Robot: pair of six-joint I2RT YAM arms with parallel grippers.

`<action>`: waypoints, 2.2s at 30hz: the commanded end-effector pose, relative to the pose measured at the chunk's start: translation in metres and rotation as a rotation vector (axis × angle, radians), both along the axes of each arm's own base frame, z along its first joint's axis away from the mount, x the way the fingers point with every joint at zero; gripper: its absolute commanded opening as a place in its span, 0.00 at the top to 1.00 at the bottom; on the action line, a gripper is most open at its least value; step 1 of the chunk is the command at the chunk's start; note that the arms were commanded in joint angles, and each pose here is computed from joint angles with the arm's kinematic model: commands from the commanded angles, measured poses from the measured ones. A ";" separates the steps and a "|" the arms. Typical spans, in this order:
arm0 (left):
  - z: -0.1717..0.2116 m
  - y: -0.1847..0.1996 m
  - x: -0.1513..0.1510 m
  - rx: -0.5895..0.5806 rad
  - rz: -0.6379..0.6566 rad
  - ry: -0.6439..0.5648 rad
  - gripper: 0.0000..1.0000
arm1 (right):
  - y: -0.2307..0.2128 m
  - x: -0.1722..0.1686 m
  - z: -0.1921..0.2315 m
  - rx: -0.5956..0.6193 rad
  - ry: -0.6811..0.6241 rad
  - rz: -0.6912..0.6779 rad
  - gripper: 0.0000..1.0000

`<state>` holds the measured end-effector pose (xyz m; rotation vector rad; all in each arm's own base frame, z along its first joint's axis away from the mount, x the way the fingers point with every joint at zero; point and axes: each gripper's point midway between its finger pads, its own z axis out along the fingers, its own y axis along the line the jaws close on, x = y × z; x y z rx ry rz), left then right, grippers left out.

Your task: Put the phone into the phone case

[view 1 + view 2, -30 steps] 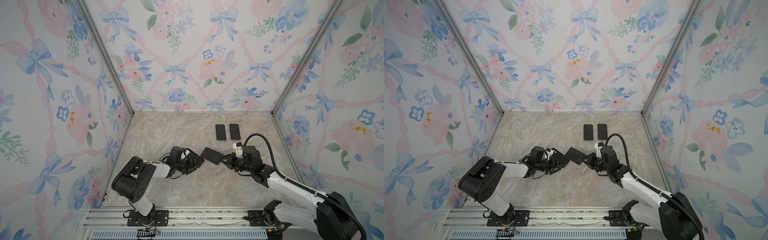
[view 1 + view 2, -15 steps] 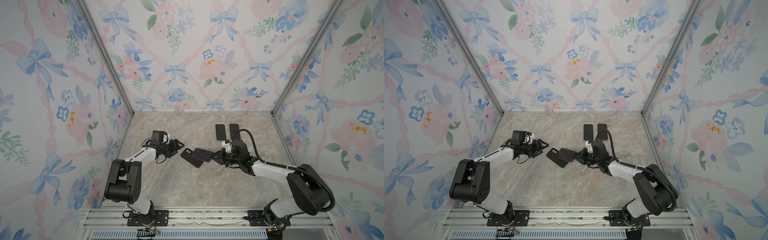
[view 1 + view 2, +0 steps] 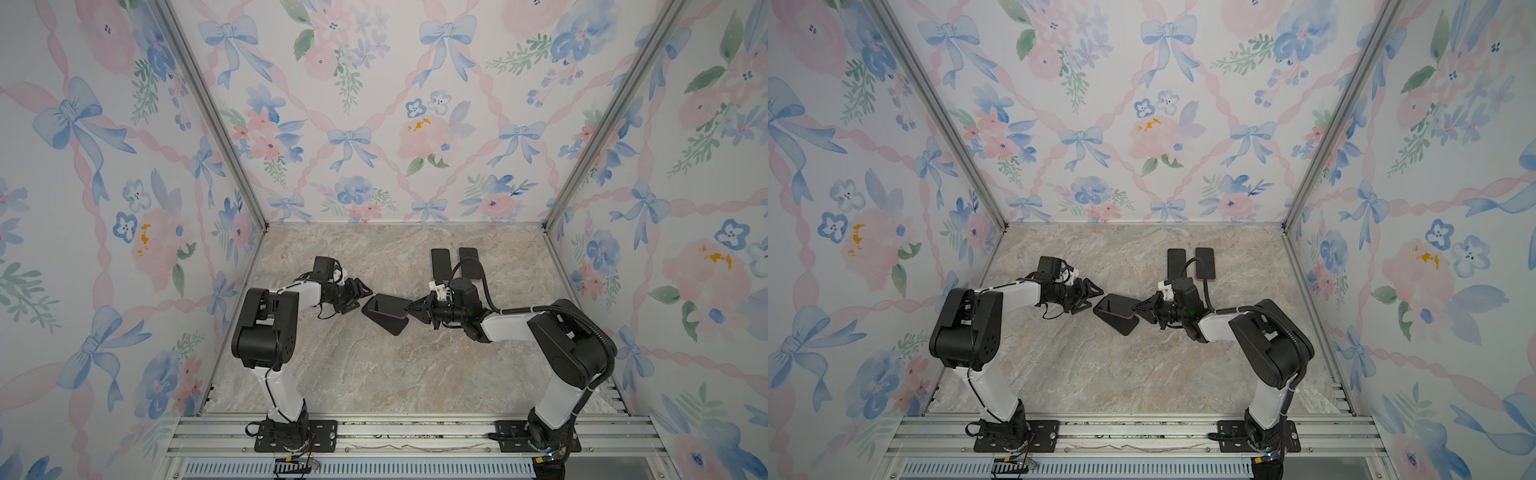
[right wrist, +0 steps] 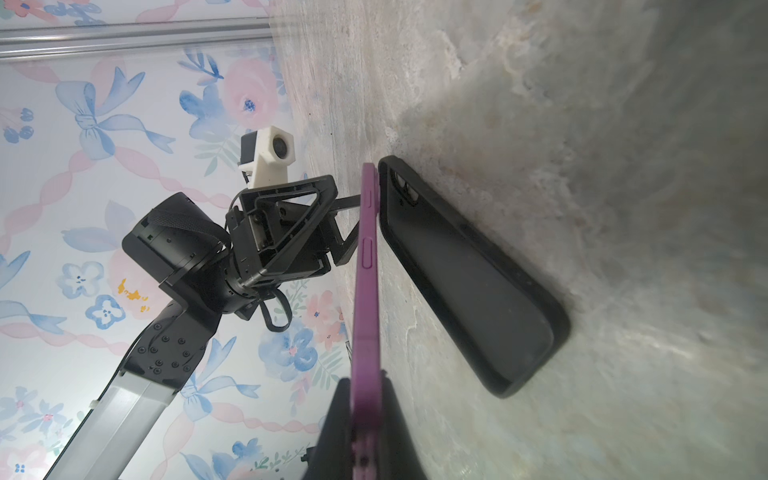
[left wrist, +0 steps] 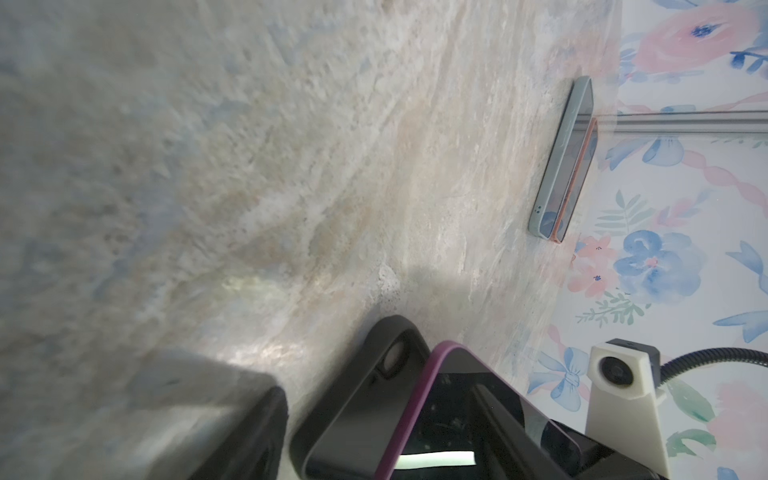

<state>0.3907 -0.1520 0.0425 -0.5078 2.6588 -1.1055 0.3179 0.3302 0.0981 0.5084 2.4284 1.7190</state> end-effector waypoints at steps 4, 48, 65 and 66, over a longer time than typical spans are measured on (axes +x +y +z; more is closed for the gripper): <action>-0.010 -0.008 -0.003 -0.004 -0.029 0.023 0.30 | 0.012 0.004 0.014 0.055 -0.048 0.036 1.00; -0.006 -0.036 -0.025 -0.034 -0.088 0.025 0.35 | -0.003 -0.020 -0.084 -0.224 0.136 0.128 1.00; -0.007 -0.049 -0.050 -0.055 -0.111 0.038 0.35 | -0.001 -0.027 -0.105 -0.326 0.156 0.174 1.00; -0.006 -0.051 -0.052 -0.058 -0.115 0.038 0.35 | -0.002 -0.028 -0.106 -0.335 0.157 0.176 1.00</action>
